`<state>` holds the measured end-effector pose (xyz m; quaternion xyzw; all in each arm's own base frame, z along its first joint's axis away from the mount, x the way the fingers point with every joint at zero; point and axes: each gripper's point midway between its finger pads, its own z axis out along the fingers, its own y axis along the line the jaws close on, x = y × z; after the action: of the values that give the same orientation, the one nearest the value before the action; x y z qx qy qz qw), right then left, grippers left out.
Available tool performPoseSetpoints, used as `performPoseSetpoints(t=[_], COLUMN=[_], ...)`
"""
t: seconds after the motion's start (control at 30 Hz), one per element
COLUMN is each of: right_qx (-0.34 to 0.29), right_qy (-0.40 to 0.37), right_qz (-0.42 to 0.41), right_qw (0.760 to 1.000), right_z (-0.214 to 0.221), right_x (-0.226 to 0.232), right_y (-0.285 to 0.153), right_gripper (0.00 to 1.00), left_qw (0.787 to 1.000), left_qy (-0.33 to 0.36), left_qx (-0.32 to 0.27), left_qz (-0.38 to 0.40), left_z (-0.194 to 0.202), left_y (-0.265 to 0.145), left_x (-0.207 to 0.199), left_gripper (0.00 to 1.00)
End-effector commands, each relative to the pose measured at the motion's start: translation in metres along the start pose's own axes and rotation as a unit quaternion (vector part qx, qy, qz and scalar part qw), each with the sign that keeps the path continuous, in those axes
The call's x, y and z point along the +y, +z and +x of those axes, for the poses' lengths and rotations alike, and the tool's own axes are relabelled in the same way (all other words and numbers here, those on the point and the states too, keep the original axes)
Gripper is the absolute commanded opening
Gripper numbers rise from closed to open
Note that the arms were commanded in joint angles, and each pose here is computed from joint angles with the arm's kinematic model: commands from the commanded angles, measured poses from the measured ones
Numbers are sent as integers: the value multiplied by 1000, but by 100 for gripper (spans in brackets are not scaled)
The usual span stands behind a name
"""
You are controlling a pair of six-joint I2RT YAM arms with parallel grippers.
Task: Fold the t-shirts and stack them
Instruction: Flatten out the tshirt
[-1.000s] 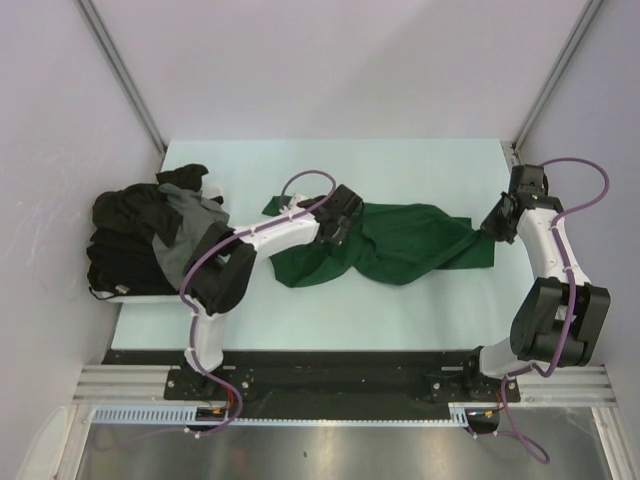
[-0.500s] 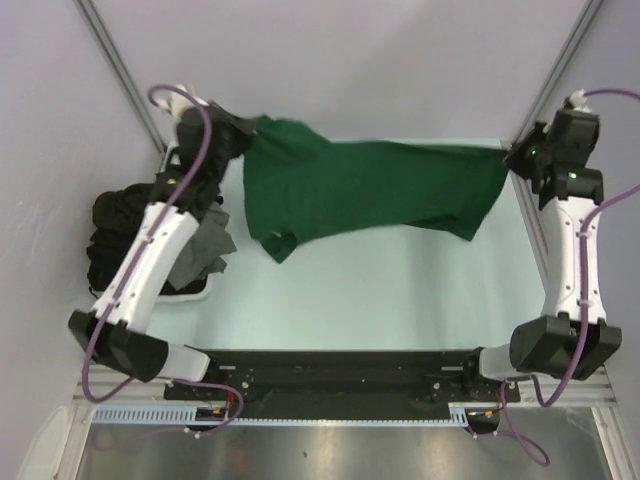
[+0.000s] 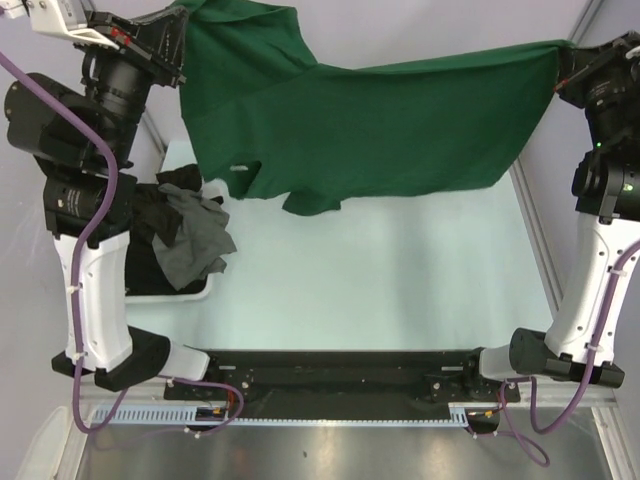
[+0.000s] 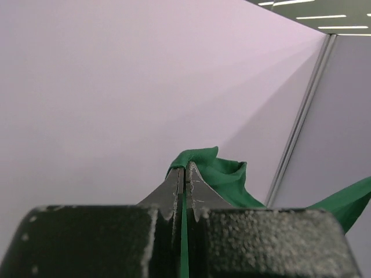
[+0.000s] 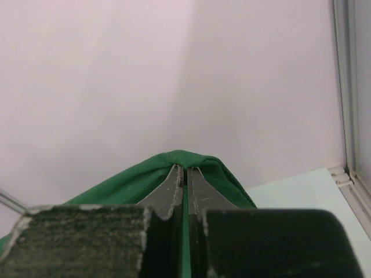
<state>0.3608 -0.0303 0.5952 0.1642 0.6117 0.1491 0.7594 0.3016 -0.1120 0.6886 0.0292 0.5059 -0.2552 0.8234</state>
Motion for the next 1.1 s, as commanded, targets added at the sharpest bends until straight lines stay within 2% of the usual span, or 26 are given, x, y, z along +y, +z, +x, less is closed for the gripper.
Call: performPoseSetpoints(t=[0.0,0.3,0.67,0.87,1.07], right_qx=[-37,-54,-45,-35,-33], right_qy=[2,-3,22,24,11], right_qz=[1,10,0,-5,15], right_qw=[999,998,999,999,999], right_z=[-27,-42,-40,-30,-25], right_x=[7,14,21,21,11], right_y=[-7,-38,-52,-51,-56], right_gripper=[0,0,0,0,0], left_qw=[998,992,988,989,992], left_qy=[45,86,58,35,20], left_qx=[-30,-78,-124,-124,-99], left_qz=[32,39,71,79,78], left_z=[-22,-64,-94,-95,-74], left_y=[1,-23,-34,-38,-25], left_x=[-10,-21,-40,-44,-39], left_gripper=[0,0,0,0,0])
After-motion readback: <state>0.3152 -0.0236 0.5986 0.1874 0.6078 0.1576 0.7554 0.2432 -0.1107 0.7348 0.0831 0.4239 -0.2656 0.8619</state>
